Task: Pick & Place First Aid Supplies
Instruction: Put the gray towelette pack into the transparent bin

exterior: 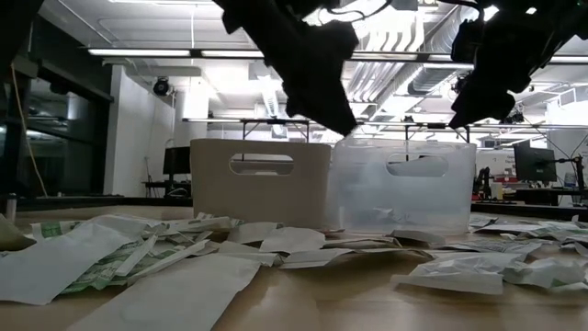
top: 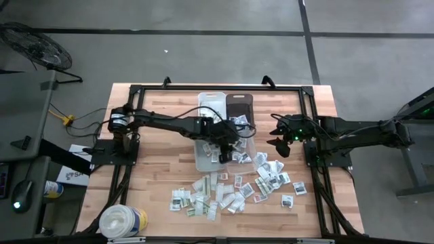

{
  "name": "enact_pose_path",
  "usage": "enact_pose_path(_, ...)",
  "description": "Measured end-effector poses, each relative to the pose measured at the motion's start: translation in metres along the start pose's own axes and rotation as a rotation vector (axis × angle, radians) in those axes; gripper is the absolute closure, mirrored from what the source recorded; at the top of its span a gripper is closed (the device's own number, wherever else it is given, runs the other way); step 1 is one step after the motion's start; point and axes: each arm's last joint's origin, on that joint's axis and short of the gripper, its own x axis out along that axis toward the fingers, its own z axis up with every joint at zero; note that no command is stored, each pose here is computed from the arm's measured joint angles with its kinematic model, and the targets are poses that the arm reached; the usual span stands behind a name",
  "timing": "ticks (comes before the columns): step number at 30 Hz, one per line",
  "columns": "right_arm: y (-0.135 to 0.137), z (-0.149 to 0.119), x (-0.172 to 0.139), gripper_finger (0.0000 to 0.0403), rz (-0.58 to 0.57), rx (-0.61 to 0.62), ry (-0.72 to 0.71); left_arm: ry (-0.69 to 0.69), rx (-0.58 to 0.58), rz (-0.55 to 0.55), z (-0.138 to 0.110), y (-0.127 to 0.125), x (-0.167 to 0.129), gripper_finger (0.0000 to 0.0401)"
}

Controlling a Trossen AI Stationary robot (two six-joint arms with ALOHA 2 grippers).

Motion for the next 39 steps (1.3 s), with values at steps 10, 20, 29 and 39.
enact_pose_path(10, 0.000, 0.000, 0.000, 0.0181, 0.015, 0.000, 0.010, 0.198, 0.145, 0.039, -0.022, -0.048, -0.059, 0.0292)
enact_pose_path(20, 0.000, -0.001, 0.000, 0.0181, 0.015, -0.006, 0.016, 0.398, 0.146, 0.055, -0.077, -0.127, -0.080, 0.0295)
enact_pose_path(29, 0.000, -0.001, 0.000, 0.0181, 0.017, -0.010, 0.017, 0.444, -0.089, 0.078, -0.132, -0.185, -0.097, 0.0295)
enact_pose_path(39, 0.000, -0.001, 0.000, 0.0181, 0.012, 0.059, 0.015, 0.468, -0.493, 0.175, -0.182, -0.222, -0.119, 0.0230)
